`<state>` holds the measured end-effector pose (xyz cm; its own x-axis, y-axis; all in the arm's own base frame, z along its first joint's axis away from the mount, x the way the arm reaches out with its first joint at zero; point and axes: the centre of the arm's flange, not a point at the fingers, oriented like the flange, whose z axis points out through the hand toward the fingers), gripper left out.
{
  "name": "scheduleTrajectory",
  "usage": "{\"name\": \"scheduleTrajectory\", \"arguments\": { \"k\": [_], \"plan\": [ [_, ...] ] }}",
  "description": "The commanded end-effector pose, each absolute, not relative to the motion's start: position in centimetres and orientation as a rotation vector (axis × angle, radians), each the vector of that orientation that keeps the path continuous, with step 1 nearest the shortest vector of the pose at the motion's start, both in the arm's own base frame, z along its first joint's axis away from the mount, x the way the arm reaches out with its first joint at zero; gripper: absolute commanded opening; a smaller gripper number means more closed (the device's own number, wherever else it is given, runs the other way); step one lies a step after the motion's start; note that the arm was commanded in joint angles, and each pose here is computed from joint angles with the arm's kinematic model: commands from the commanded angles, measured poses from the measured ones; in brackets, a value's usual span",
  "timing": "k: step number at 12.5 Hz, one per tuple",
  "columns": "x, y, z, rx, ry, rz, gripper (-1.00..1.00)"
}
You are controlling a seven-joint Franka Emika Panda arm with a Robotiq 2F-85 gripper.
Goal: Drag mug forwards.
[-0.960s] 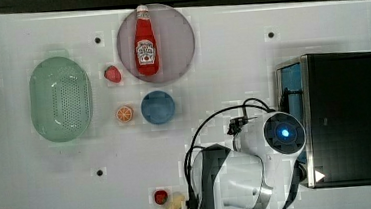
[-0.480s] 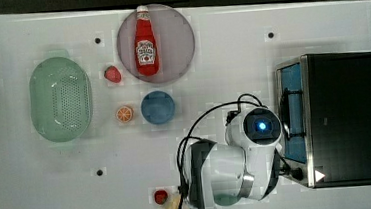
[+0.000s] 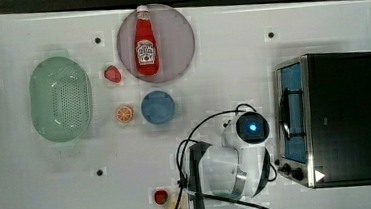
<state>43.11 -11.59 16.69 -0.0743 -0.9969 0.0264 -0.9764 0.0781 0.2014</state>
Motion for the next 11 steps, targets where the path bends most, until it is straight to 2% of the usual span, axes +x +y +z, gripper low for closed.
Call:
{"name": "scheduleTrajectory", "arguments": {
  "k": [1,2,3,7,11],
  "plan": [
    [44.9,-9.9,18.9,2.039,-2.233,-0.125,-0.29],
    [44.9,-9.9,18.8,2.038,-2.232,-0.128,-0.52],
    [45.0,-9.9,18.8,2.040,-2.232,-0.123,-0.65],
    [47.0,-9.8,18.8,2.062,-2.229,-0.090,-0.65],
    [51.0,-10.0,19.0,2.091,-2.230,-0.032,-0.65]
  ]
}}
